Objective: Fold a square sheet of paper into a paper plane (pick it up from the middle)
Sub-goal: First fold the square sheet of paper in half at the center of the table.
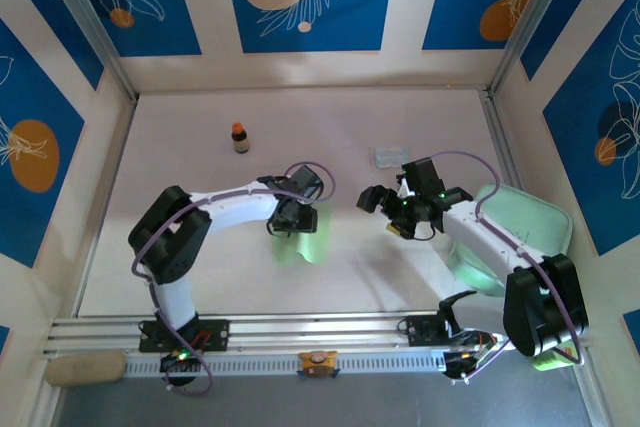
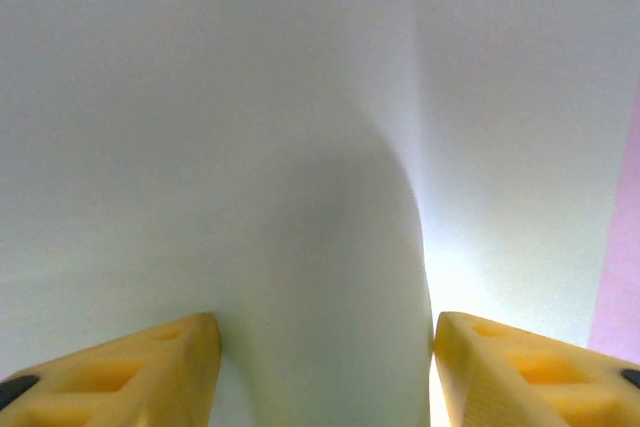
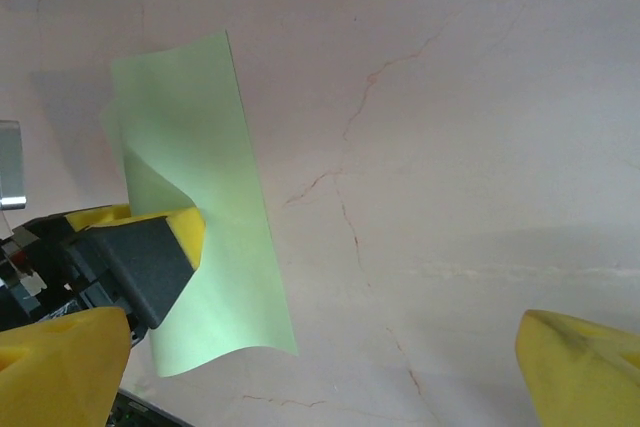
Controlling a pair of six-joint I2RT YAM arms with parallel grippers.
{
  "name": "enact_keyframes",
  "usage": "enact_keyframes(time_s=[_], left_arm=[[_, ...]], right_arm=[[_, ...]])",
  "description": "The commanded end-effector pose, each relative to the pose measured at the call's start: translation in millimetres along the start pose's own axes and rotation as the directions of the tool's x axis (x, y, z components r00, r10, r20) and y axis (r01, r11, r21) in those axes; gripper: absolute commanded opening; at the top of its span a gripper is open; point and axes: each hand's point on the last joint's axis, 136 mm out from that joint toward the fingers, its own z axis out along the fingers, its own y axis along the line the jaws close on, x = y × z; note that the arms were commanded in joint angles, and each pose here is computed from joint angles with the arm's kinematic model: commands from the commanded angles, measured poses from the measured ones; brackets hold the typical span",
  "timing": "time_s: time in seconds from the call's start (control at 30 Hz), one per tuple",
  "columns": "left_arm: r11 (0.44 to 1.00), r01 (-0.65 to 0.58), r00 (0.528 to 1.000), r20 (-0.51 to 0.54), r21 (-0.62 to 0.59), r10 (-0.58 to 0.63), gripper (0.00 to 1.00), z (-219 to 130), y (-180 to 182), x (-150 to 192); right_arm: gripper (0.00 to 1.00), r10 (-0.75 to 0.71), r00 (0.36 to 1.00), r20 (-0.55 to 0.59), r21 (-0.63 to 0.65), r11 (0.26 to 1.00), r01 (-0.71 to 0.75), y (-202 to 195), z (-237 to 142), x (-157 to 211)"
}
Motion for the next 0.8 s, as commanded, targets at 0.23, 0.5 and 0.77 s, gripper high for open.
enact_keyframes(time_s=[0.23, 0.5, 0.77], left_arm=[[0.998, -0.001, 0.996, 0.088, 0.055, -0.003, 0.51, -36.0, -4.1, -6.0], [0.969, -0.003, 0.977, 0.209, 0.247, -0.05, 0.51, -79.4, -27.7, -22.1], [0.884, 0.041, 0.947, 0.265, 0.465, -0.184, 0.52, -115.4, -43.8, -37.2]], right_arm=[[0.99, 0.034, 0.999, -0.005, -0.022, 0.999, -0.034, 4.2, -10.8, 11.9], [0.99, 0.036, 0.999, 0.017, -0.035, 0.999, -0.036, 5.3, -17.6, 14.6], [0.99, 0.022, 0.999, 0.05, -0.065, 0.998, -0.018, 11.3, -24.2, 12.0]])
